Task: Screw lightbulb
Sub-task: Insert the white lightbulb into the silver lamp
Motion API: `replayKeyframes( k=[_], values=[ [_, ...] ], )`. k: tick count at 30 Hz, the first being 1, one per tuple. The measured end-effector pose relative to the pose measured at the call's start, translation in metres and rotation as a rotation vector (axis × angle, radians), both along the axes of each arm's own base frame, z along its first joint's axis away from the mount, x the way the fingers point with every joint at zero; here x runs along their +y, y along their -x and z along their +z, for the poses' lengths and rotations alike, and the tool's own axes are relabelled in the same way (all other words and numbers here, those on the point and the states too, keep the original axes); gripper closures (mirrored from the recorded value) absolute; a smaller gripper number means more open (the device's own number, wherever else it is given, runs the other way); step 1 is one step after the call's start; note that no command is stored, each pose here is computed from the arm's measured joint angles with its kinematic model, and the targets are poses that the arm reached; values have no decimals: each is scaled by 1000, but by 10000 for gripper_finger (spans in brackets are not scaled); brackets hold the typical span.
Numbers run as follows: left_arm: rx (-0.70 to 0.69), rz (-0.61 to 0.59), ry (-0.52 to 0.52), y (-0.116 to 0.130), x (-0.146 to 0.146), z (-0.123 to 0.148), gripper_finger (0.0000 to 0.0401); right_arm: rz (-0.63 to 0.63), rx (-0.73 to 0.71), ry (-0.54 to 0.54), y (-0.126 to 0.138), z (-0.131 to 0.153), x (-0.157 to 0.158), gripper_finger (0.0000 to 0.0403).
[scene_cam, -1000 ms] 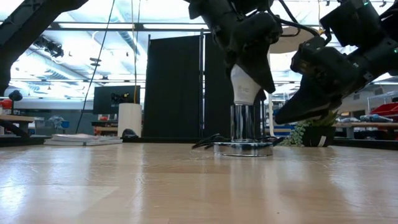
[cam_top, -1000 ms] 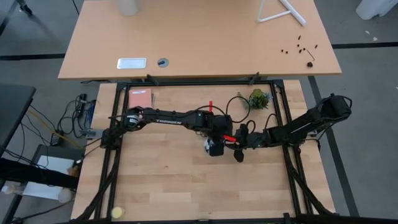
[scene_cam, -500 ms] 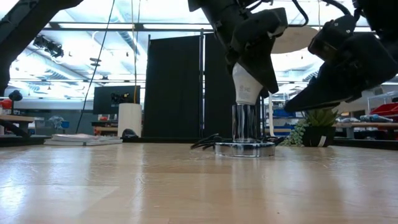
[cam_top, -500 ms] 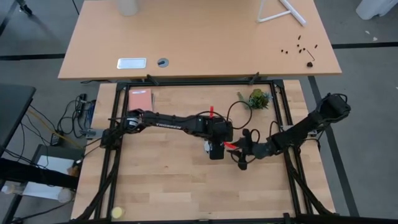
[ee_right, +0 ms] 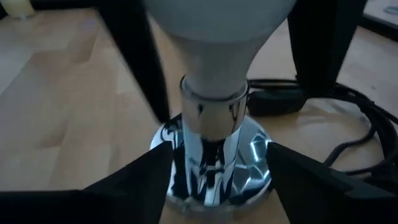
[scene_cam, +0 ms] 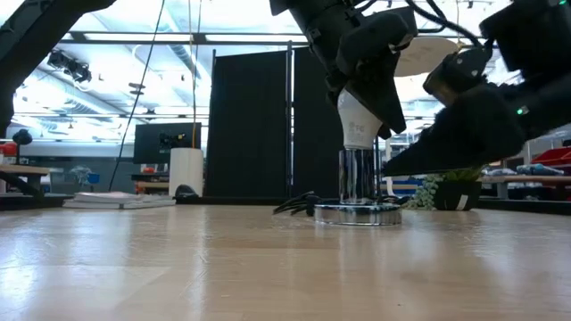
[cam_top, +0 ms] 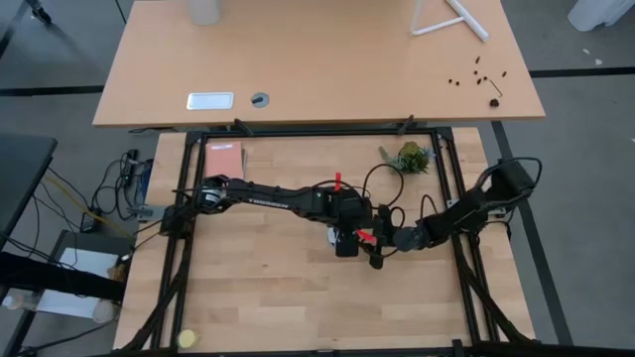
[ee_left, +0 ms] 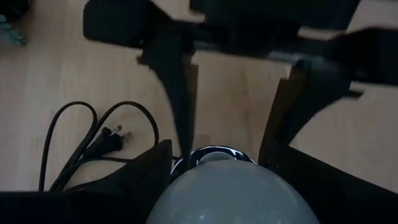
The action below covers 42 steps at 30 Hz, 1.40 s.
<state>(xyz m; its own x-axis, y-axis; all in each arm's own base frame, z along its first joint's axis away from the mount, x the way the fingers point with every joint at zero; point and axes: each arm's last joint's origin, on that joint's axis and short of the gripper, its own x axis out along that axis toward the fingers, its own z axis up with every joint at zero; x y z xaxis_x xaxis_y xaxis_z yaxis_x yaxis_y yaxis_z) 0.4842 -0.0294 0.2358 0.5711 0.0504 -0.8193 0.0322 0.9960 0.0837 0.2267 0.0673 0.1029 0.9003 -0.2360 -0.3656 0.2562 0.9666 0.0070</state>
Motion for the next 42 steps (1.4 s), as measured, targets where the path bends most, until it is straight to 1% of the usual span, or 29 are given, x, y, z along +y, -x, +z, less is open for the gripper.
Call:
replayKeyframes(
  k=[3,5,10,16,22,26,29,32,35,38,42],
  values=[
    [1,-1,2,0,-2,0,138,-20,-45,3,-5,-5,-3,110],
    [-1,-3,1,0,-3,0,138,1,-75,6,-9,-7,-4,102],
    [-2,-1,-1,0,-4,0,138,37,-120,9,-13,-14,-7,103],
    [-17,-1,0,-1,-4,1,138,39,-132,15,-17,-20,-10,130],
    [-34,0,2,-2,-4,2,138,77,-132,0,-24,-22,-12,177],
    [-34,1,2,-2,-4,2,138,80,-116,11,-14,-22,-15,211],
    [-38,7,2,-3,-4,2,138,74,-107,-12,-3,-23,-18,224],
    [-41,9,0,-3,-4,2,138,72,-106,-32,6,-22,-20,221],
    [-60,9,2,-4,-4,4,138,74,-105,-38,8,-20,-19,201],
    [-85,4,10,-6,-4,5,138,104,-99,-37,6,-20,-17,176],
    [-80,7,12,-6,-5,5,138,135,-79,-42,0,-20,-14,151]
  ],
)
